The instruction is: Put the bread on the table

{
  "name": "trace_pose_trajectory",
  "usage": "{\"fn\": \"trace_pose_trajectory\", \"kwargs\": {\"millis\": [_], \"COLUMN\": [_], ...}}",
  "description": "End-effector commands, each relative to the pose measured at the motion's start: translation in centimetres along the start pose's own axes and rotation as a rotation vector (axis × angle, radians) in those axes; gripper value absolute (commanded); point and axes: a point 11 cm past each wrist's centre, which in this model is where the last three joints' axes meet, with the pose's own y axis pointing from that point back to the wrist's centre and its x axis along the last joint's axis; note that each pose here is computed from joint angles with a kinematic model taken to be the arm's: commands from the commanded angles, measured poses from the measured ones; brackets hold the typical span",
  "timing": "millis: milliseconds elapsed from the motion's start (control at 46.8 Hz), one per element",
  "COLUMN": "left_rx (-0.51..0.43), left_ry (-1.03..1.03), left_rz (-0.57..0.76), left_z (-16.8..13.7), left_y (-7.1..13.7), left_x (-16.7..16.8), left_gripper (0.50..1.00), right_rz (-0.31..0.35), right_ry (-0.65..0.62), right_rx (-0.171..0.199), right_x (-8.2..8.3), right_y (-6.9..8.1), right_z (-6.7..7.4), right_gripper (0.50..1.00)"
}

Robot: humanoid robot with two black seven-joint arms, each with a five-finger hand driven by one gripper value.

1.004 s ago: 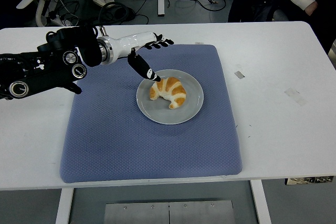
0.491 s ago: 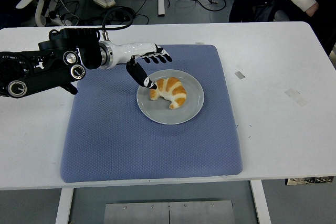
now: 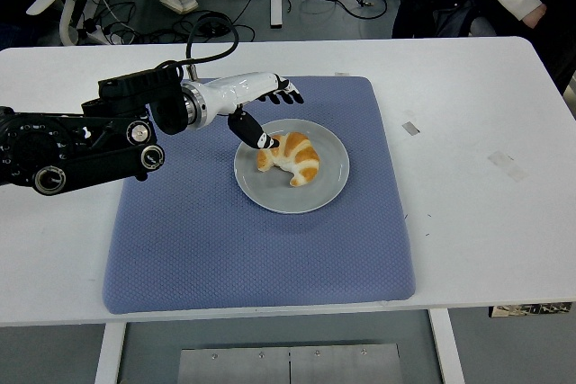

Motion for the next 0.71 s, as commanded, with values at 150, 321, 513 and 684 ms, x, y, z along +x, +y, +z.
{"fn": "trace_pose_trajectory", "kwargs": {"millis": [150,321,513,684], "left_rx": [0.016,0.001,-0.011,-0.006], "left_ry": [-0.023,-0.028,-0.061,-0.085], "left_rz": [0.002,0.009,0.032,0.036], "left_z": [-0.5,0.1,0.4,0.2], "left_y": [-0.1,-0.3,-0.5,-0.9], "left_x": [-1.8,-2.1,-2.6,-3.9], "left_gripper": [0.818,0.818,0.818,0.818], "right_rz": [0.000,0.000,0.000,0.000], "right_ry": [0.000,0.000,0.000,0.000], "right_rx": [0.002,0.001,0.001,0.001], "right_x": [0.0,0.0,0.0,0.0], "right_y": [0.0,0.0,0.0,0.0], "right_z": [-0.1,0.0,0.0,0.0], "right_gripper": [1.000,1.000,1.000,1.000]}}
